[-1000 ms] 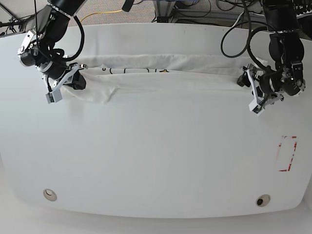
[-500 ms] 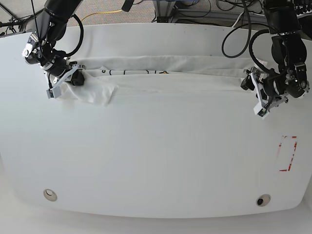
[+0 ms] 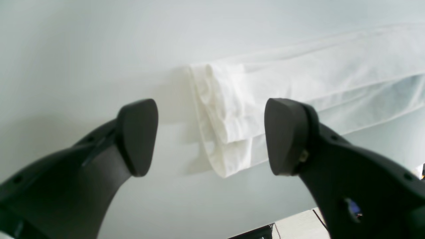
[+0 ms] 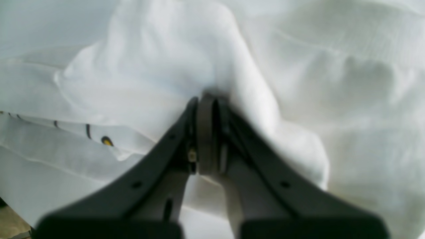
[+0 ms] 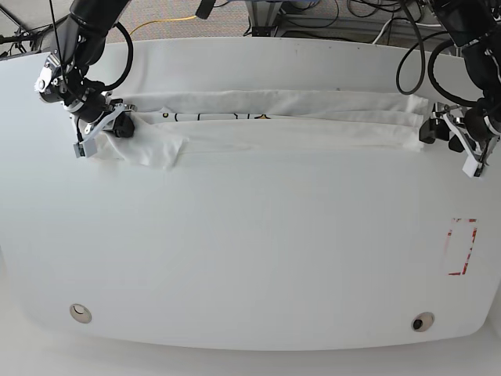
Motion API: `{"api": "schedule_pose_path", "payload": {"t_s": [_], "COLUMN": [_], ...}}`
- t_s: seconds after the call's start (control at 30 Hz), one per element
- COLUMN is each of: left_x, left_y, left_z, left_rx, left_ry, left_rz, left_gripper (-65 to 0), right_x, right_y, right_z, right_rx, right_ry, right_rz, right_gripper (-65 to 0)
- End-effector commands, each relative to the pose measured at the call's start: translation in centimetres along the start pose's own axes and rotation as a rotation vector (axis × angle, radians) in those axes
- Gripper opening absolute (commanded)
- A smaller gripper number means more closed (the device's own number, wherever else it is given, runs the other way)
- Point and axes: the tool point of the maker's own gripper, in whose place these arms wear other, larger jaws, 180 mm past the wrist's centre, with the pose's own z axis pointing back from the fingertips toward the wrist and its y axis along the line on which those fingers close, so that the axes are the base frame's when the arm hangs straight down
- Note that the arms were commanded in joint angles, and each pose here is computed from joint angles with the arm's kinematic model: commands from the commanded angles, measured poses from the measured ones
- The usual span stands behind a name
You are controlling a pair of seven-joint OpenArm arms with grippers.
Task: Fold the T-shirt properly
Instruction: 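Pinch the strip end with the left gripper and tuck it under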
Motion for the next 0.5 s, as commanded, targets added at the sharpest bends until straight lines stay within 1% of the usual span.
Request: {"api": "schedule_pose_path", "payload": {"t_s": [0.0,0.1,0.17,0.23,0.3,0.47], "left_x": [0.9,0.1,-0.5,-1.0,-1.8,-2.6], "left_y": [0.4,-0.1,-0.6,-0.3,0.2,0.2], "left_z": [1.0,0.7,0.1,-0.2,-0.5,-1.1], "left_rx": [0.004,-0.016,-0.035,-0.038,-0.036,-0.051], "left_ry": [-0.044,-0.035,-0.033,-0.048,-0.042,-0.027], "left_rz": [-0.008,0.006,0.035,0.08,0.116,0.151], "left_gripper": [-17.5,-17.5,-17.6,-17.8,-17.8,-17.8], "right_x": [-0.1,-0.1,-0.1,-0.1,-0.1,-0.1], "right_y": [-0.6,-0.6,-0.6,-0.6,-0.6,-0.6], "right_z": [0.4,0.4,0.4,0.4,0.4,0.4], "right_rx": [-0.028,-0.028,-0.027,-0.027,-0.027,-0.027], "right_ry": [0.027,0.027,0.026,0.026,0.026,0.026], "right_rz": [0.02,0.02,0.019,0.019,0.019,0.019], "right_gripper": [-63.6,-63.6,-63.6,-63.6,-63.6,-63.6]}}
